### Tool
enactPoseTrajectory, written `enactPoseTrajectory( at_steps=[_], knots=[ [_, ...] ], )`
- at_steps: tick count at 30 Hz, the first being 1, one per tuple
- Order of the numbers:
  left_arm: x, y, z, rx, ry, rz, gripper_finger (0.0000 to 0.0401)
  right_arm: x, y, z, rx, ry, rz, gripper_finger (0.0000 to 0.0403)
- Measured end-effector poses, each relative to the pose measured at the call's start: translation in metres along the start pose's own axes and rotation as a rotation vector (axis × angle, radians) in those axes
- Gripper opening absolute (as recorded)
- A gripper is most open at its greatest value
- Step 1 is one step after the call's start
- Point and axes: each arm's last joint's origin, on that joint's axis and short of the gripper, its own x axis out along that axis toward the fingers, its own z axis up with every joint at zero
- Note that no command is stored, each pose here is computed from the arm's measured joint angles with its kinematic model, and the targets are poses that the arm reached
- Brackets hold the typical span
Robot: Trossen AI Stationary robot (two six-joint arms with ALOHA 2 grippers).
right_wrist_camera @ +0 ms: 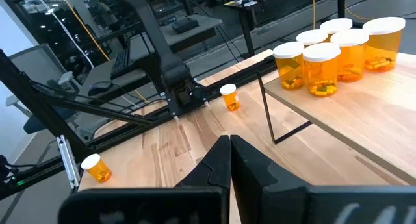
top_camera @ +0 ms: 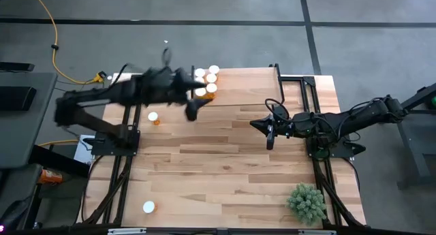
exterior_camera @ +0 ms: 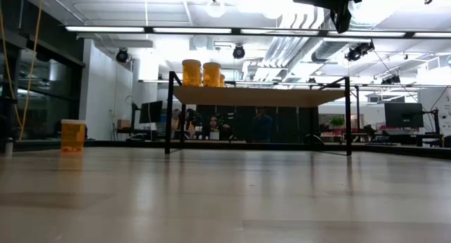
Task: Pick and place medicine bottles onto shelf by color
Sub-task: Put the orange pill bottle on the shelf
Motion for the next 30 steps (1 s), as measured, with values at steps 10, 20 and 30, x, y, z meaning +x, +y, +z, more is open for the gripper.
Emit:
enactPoseTrajectory(
  at_steps=[10, 20, 30],
  knots=[
    [-0.079, -0.007, -0.111, -0.195, -0.314, -0.107, 0.0294, 0.000, 0.000, 0.000, -0.003, 0.000, 0.001, 0.0000],
    [-0.106, 0.004, -0.153, -0.081, -0.316, -0.115, 0.0294, 0.000, 0.003, 0.007, -0.018, -0.062, 0.027, 0.0000],
    [-0.104, 0.004, -0.157, -0.031, -0.277, -0.099, 0.0294, 0.000, 0.003, 0.008, -0.024, -0.077, 0.032, 0.0000]
  ],
)
